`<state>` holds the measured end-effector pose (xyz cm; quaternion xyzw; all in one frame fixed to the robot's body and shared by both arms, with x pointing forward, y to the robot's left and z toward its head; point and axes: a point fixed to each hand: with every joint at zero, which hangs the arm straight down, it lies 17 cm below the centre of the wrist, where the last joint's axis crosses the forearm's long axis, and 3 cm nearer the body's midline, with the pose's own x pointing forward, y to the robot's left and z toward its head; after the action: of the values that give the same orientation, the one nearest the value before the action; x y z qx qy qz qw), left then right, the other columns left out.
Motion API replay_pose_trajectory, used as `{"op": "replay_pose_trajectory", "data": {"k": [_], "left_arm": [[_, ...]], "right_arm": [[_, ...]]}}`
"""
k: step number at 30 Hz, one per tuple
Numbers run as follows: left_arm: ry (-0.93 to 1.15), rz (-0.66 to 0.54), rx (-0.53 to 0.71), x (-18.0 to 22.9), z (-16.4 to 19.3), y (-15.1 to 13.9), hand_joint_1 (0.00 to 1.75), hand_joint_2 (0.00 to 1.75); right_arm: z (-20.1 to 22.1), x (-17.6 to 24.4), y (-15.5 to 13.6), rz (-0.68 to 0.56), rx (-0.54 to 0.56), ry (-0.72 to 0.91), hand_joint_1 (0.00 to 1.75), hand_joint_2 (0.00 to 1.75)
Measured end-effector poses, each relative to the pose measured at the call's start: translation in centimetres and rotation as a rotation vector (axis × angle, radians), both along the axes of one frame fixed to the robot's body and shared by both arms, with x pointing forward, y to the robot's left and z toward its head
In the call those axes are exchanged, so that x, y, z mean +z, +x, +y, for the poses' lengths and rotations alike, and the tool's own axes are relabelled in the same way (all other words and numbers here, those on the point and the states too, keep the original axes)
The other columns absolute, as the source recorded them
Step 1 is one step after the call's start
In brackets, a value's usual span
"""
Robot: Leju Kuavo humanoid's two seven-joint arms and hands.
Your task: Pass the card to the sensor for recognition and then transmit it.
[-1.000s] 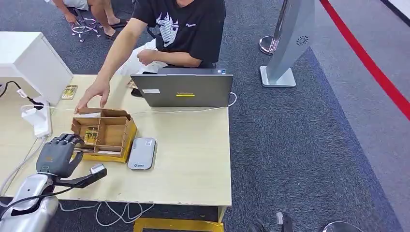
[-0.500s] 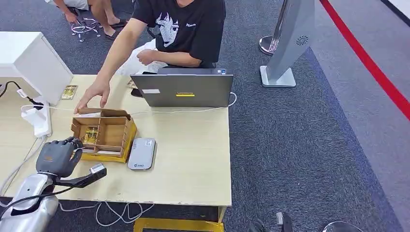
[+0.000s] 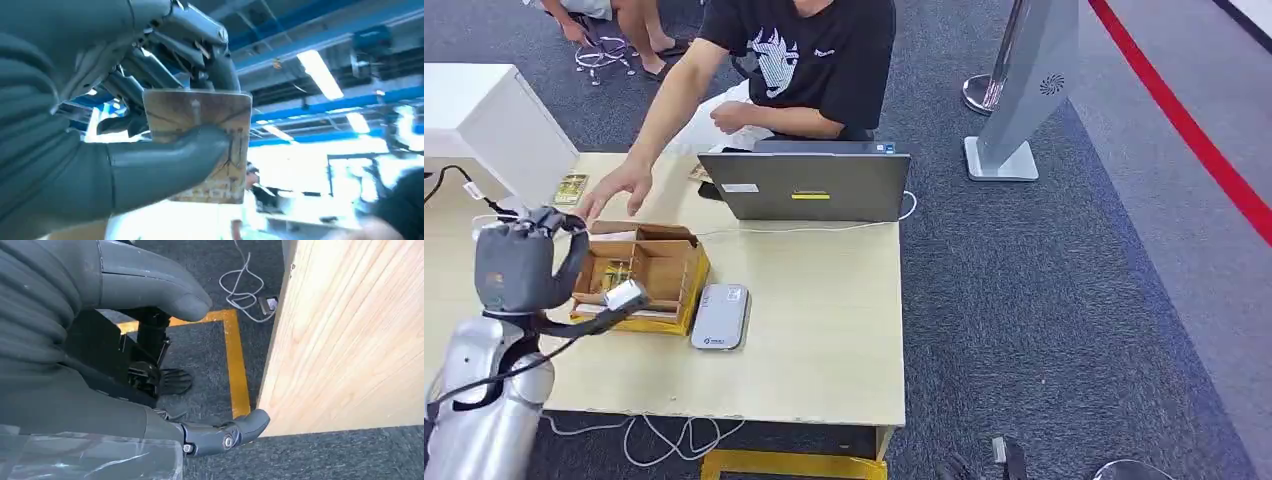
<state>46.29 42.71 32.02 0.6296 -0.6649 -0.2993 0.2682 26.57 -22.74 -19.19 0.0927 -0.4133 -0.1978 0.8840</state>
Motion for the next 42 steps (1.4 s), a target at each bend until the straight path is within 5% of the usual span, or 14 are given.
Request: {"op": "replay_pose_trajectory", "data": {"k": [5,24,25,26,42], "left_arm": [[0.019,-0.137,0.005,6.4,-0.1,-0.9,1.75,1.75],[0.029,-0.160,0.025,6.8,-0.3,-1.2,1.75,1.75],[0.029,-0.159,0.026,6.8,-0.2,-1.2,0.72,1.75],[0.030,-0.159,0.027,6.7,-0.2,-1.2,0.00,1.75],[-0.017,-0.202,-0.009,6.7,-0.3,-2.2,0.00,1.75]], "right_arm": [[0.0,0.0,0.0,0.001,0.002,0.000,0.00,1.75],[-0.1,0.0,0.0,0.000,0.000,0.001,0.00,1.75],[-0.1,0.0,0.0,0.000,-0.002,0.001,0.00,1.75],[-0.1,0.0,0.0,-0.001,-0.002,0.001,0.00,1.75],[-0.2,0.0,-0.1,0.000,-0.006,0.000,0.00,1.75]]}}
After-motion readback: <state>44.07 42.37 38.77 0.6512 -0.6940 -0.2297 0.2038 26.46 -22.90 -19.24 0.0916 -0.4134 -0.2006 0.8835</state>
